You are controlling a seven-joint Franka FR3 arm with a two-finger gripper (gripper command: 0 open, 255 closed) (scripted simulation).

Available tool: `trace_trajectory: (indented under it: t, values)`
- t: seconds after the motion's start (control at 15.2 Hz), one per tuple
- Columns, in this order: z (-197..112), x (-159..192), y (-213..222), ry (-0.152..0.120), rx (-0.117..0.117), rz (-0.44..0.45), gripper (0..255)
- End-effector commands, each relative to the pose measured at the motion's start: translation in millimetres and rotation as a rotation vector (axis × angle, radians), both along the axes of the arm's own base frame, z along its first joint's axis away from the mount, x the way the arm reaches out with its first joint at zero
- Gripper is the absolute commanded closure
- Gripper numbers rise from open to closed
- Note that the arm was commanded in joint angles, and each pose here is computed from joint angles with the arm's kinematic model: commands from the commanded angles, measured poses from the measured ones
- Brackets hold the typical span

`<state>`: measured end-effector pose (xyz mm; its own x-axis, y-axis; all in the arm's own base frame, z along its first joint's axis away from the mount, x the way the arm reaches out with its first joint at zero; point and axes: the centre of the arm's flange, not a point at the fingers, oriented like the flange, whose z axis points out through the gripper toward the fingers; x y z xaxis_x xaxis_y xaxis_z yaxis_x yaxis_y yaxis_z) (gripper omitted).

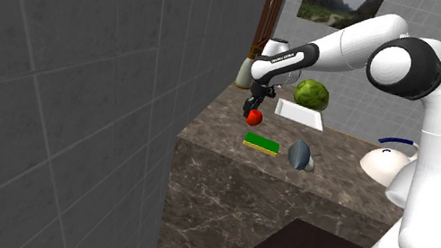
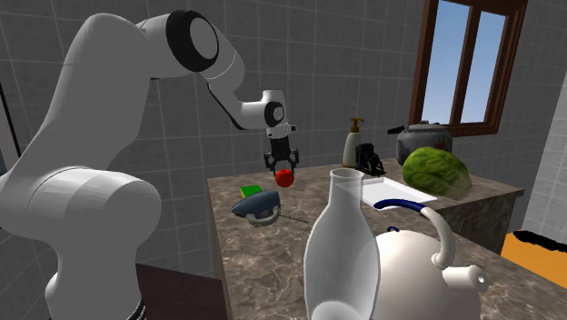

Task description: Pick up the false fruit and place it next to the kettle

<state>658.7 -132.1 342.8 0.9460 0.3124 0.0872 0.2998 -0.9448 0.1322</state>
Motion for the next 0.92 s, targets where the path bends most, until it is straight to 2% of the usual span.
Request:
trace_trajectory:
  t: [0.0,0.53,0.86]
  values:
    - [-0.4,-0.1,0.2,0.001,0.000,0.000,255]
    - [-0.4,-0.1,0.2,0.001,0.000,0.000,255]
    - [26.0,-0.2,0.2,0.001,0.000,0.000,255]
